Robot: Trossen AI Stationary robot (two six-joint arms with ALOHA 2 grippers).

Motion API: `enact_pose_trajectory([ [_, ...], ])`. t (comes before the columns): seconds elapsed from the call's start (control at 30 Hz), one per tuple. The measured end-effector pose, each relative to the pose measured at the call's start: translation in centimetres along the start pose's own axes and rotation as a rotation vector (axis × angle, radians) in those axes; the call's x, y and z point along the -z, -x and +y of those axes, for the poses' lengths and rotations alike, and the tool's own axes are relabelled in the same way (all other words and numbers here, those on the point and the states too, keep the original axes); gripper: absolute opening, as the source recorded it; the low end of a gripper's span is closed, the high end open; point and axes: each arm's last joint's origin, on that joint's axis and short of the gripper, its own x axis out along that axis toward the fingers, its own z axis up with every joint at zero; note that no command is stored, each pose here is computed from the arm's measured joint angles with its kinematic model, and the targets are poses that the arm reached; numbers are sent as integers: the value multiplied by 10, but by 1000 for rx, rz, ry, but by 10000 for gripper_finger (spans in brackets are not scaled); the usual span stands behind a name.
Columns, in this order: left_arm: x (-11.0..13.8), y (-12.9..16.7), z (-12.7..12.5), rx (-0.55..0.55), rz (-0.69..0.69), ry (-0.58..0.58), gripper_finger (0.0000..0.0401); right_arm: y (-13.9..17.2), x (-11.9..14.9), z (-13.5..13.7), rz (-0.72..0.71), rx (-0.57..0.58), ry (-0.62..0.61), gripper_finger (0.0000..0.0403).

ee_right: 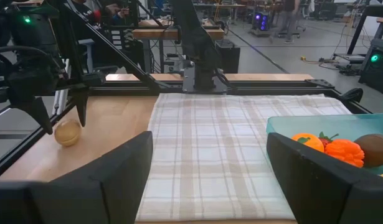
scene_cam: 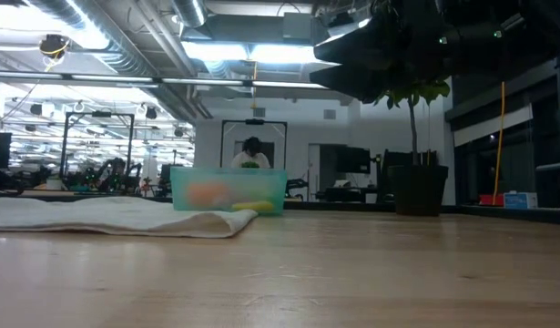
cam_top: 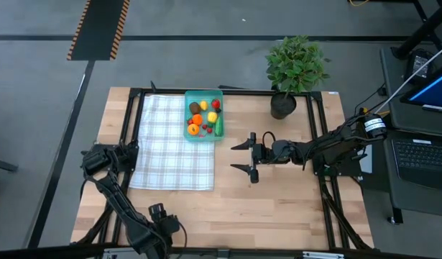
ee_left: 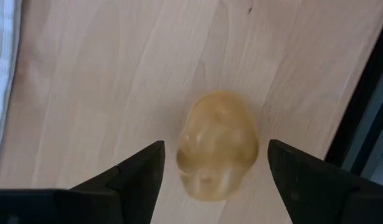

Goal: Pick and placing Produce into tupperware
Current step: Put the brown potato into the blue bin

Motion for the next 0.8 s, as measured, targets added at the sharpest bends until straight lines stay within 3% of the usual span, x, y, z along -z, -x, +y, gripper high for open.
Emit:
enact_pose_trajectory([
  [0.37, 10, -19, 11, -22, 64, -24, 275, 0, 0, 0, 0, 0, 0, 316],
  [0.8, 9, -19, 10, -17, 34, -240, 275, 0, 0, 0, 1, 0, 0, 316],
])
